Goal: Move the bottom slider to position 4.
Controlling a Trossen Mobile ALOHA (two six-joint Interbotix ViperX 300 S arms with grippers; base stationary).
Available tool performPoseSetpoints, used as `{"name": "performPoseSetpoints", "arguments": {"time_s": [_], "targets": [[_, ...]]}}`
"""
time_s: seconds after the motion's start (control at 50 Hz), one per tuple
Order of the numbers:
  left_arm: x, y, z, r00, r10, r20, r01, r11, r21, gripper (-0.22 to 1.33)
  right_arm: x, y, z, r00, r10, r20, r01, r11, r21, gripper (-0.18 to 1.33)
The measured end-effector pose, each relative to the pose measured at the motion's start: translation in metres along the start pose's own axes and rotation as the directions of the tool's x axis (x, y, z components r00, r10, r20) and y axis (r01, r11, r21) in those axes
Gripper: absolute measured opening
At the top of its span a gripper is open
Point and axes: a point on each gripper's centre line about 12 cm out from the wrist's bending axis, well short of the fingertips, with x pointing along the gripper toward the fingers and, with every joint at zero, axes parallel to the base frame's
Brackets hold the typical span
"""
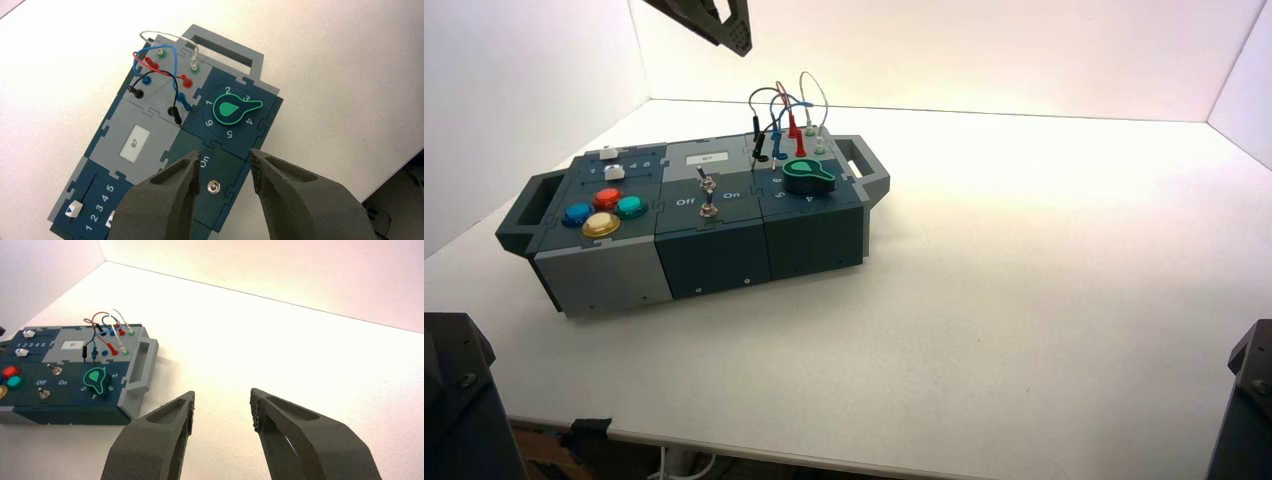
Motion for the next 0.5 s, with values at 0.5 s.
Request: {"name": "performPoseSetpoints", "arguments": {"time_s": [0.5], "targets": [[0.0087,-0.0001,-0.0034,0.999,-0.011,-0.044,0.011,1.0,-0.004,1.04,-0.0003,0.0,0.0001,1.0,0.0,0.002,0.0,1.0,0.0,1.1]]}}
